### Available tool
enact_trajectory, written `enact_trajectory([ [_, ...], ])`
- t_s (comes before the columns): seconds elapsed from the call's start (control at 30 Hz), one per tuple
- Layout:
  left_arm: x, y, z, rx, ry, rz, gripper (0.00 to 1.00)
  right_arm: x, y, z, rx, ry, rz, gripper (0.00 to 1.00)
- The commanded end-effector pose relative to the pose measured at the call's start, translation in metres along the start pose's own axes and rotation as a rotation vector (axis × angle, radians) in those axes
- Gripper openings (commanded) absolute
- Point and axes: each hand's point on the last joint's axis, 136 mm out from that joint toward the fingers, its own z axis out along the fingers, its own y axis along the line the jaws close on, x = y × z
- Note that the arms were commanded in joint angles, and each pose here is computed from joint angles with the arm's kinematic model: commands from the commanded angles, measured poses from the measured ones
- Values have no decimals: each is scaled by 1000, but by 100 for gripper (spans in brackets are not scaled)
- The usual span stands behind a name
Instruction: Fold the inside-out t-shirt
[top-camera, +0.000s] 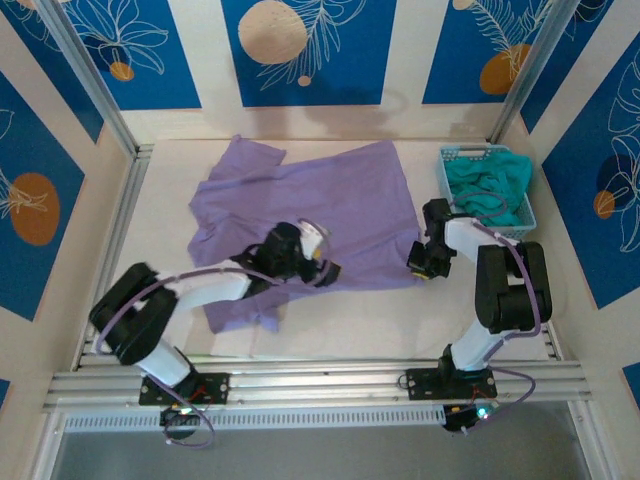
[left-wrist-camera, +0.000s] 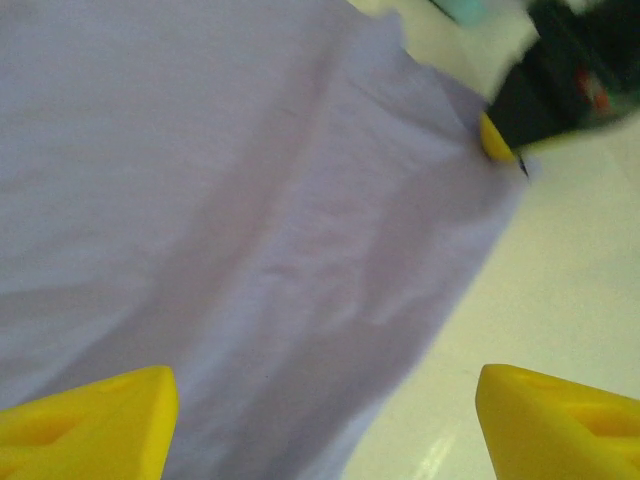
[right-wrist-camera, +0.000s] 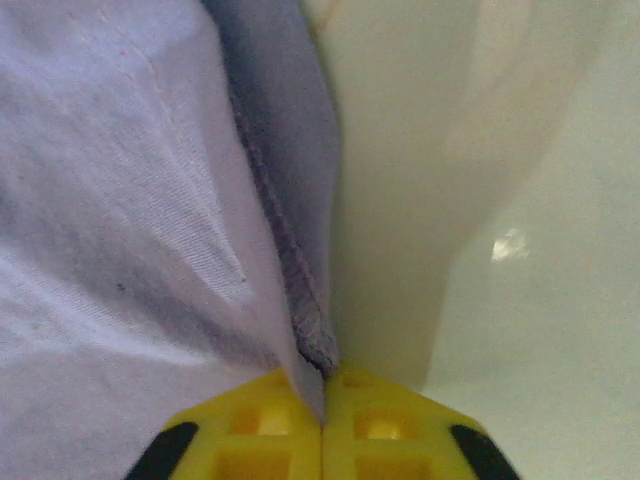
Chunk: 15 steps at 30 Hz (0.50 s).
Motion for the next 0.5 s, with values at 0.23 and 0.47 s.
enact_trajectory([
  [0.23,-4,-43,107,39,23,442,69,18,58,-74,-378,-50,-89,1],
  [0.47,-14,-47,109,160,-10,311,0,-2,84,-91,-502,-28,-124,4],
])
